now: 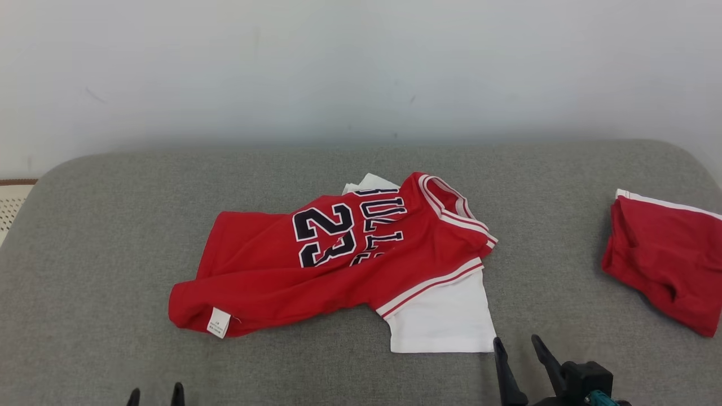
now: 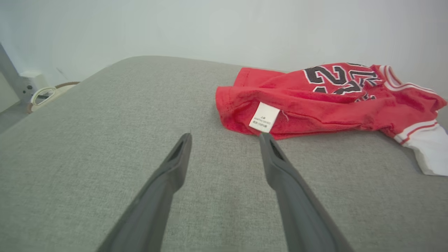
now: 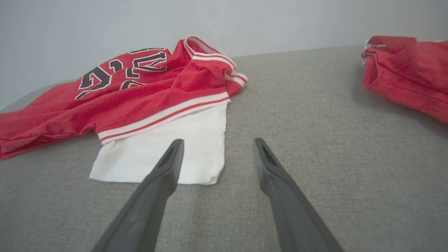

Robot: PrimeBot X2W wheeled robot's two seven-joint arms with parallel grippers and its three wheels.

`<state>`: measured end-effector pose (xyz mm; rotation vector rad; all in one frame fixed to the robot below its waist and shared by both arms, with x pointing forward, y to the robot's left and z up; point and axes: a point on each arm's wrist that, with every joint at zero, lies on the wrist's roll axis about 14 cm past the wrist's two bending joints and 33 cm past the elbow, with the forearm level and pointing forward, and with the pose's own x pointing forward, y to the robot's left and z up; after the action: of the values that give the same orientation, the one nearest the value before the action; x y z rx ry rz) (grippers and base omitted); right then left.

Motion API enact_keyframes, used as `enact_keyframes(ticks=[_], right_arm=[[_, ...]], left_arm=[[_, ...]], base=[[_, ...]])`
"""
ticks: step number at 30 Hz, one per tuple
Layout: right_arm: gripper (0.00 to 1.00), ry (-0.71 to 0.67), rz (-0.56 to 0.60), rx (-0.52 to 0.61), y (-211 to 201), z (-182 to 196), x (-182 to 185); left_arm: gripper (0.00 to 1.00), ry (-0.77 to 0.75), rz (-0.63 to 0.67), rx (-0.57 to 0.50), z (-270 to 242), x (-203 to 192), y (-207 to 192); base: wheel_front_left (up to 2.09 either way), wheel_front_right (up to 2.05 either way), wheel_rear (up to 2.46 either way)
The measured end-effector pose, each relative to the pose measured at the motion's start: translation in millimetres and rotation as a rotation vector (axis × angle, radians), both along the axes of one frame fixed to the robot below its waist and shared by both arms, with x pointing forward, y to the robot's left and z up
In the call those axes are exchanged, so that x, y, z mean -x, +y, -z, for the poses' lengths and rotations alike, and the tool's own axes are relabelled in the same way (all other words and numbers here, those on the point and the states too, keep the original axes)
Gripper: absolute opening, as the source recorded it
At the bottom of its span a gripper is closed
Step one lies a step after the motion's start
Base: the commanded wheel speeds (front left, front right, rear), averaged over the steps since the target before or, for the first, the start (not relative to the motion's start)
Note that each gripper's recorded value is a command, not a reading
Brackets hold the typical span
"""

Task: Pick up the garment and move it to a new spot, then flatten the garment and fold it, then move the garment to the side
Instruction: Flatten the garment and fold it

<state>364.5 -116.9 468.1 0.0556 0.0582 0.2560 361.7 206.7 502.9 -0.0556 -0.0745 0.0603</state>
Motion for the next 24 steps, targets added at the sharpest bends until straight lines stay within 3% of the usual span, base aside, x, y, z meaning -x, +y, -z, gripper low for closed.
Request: enact_keyframes(ticks=[5,15,24], right_arm=[[1.0,0.069,-0.025,-0.01,9,19,-4],[1.0,0.145,-0.034,-0.022,13,42,-32],[1.0,0.23,-0.041,-0.003,14,71,-37]], left_arm=[[1.0,0.059,0.059,-0.006,18,-7,-13],[1.0,0.097,0.071,-0.022,30,-42,-12],[1.0,0.119,0.072,-0.023,38,-58,-10]], base=[[0.0,0.0,0.0],[0.0,0.0,0.0],[0.0,0.0,0.0]])
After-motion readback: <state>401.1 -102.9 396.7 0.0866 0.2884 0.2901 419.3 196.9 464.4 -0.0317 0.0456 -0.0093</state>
